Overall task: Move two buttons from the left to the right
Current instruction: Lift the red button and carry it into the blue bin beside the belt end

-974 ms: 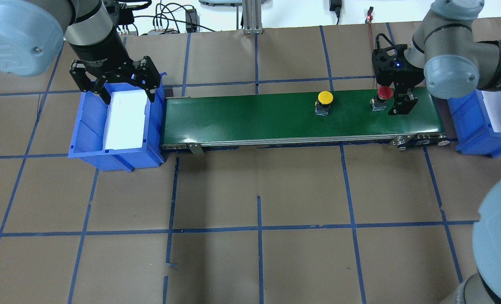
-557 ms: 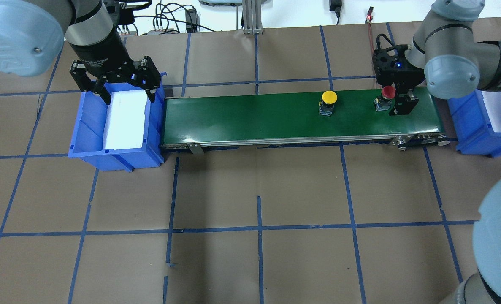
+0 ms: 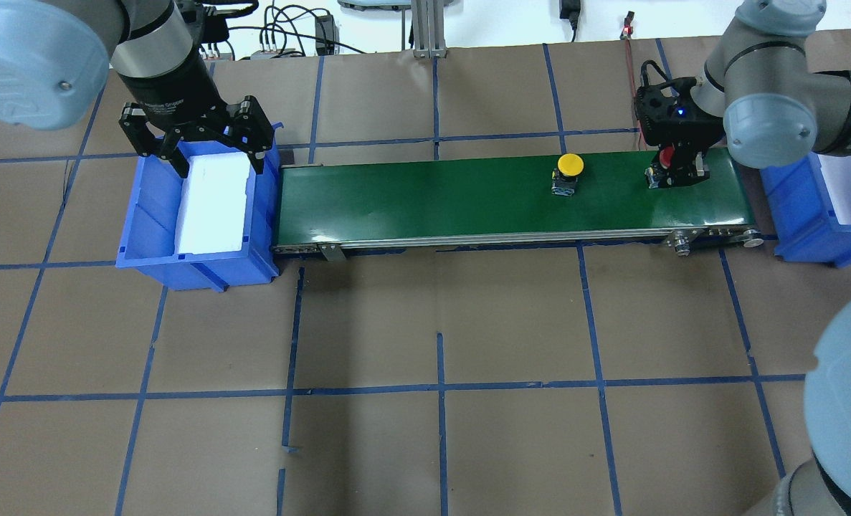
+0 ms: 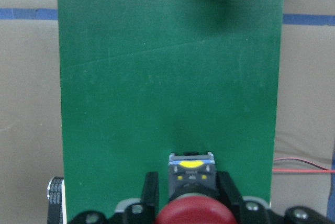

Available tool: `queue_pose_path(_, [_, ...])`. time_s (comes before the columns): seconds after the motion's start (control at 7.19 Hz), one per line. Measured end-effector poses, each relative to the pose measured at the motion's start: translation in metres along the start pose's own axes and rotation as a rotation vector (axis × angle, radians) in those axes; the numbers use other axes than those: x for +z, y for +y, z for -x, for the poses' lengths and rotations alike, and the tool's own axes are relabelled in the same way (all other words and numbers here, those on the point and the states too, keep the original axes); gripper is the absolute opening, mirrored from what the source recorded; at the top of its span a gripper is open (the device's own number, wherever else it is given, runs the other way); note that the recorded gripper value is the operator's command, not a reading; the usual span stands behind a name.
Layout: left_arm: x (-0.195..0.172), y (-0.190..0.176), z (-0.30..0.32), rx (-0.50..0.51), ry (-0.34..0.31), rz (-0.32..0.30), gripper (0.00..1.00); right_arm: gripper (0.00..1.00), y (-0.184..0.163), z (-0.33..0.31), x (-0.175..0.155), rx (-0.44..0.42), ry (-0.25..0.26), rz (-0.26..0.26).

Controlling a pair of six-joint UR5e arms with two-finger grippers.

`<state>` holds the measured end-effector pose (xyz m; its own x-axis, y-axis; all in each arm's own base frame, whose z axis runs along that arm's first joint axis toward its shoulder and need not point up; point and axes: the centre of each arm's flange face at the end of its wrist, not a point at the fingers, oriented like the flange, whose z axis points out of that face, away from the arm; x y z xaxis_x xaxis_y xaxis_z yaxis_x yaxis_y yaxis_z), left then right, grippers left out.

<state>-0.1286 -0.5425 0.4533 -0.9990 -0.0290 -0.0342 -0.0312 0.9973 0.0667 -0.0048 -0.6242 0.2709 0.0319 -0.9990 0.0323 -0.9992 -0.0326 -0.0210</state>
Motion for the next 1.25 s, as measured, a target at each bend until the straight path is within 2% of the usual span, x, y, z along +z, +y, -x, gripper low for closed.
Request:
queue_pose_path(0.28, [-0.001, 0.000, 0.000, 0.000, 0.000, -0.001, 1.00, 0.07, 0.008, -0.003, -0.015, -0.002, 0.021, 0.027])
queue_pose_path(0.56, [-0.001, 0.000, 0.000, 0.000, 0.000, -0.002, 1.00, 0.05, 0.034, -0.007, -0.059, 0.028, 0.077, 0.046])
queue_pose_path(0.7, [-0.001, 0.001, 0.000, 0.000, 0.000, -0.003, 1.00, 0.04, 0.067, -0.002, -0.082, 0.063, 0.102, 0.052])
queue_pose_path(0.97, [-0.001, 0.001, 0.000, 0.000, 0.000, -0.004, 1.00, 0.04, 0.157, 0.021, -0.110, 0.101, 0.142, 0.062])
queue_pose_path(1.11, [-0.002, 0.001, 0.000, 0.000, 0.000, -0.004, 1.00, 0.04, 0.211, 0.037, -0.108, 0.085, 0.152, 0.042])
queue_pose_path(1.25, [-0.002, 0.001, 0.000, 0.000, 0.000, -0.004, 1.00, 0.04, 0.258, 0.050, -0.090, 0.062, 0.143, 0.020])
